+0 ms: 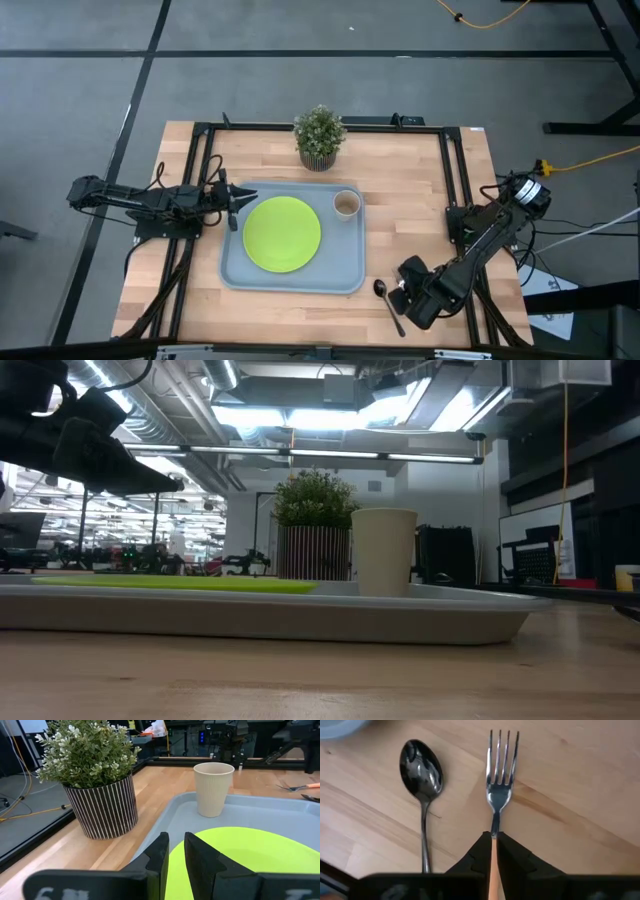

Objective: Pick and place plate/cup/fork/spoon on tray
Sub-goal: Put the orange fork on the gray serving tray to the right of the green plate

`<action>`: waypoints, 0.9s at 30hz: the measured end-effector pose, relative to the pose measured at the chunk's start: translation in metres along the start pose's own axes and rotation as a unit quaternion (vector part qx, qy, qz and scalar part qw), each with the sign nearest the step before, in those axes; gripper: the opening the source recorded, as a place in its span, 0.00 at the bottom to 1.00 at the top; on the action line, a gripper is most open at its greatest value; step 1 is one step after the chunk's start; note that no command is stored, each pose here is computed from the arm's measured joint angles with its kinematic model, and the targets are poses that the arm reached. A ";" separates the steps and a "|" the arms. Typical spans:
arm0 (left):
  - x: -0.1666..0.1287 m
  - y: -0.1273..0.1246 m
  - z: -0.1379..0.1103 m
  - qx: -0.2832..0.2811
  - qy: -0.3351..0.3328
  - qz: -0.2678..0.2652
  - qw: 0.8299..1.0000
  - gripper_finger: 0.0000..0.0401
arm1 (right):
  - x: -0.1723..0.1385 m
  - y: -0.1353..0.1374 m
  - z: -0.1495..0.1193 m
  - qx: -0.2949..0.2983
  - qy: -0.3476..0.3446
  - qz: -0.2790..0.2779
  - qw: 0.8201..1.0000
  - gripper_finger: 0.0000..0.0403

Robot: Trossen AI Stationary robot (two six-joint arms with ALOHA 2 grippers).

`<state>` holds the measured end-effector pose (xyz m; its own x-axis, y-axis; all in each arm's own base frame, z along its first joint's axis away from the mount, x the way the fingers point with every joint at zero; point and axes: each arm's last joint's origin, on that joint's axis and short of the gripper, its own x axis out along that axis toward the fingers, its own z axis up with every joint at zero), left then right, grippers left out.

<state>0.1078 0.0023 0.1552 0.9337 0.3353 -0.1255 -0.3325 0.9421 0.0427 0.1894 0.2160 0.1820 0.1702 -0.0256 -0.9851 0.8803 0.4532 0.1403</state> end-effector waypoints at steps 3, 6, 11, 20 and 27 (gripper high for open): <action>0.000 0.000 0.000 0.000 0.000 0.000 1.000 0.13 | 0.002 0.001 -0.001 0.000 0.001 0.003 1.000 0.07; 0.000 0.000 0.000 0.000 0.000 0.000 1.000 0.13 | 0.008 0.002 -0.002 -0.002 -0.003 -0.006 1.000 0.07; 0.000 0.000 0.000 0.000 0.000 0.000 1.000 0.13 | 0.018 0.003 -0.004 -0.007 -0.008 -0.022 1.000 0.07; 0.000 0.000 0.000 0.000 0.000 0.000 1.000 0.13 | 0.023 0.009 -0.008 -0.004 0.003 -0.004 1.000 0.07; 0.000 0.000 0.000 0.000 0.000 0.000 1.000 0.13 | 0.023 0.009 -0.008 0.003 0.003 -0.005 1.000 0.12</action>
<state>0.1078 0.0023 0.1552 0.9337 0.3352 -0.1255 -0.3325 0.9421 0.0427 0.1976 0.2264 0.1594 0.1591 -0.0246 -0.9870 0.8844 0.4478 0.1314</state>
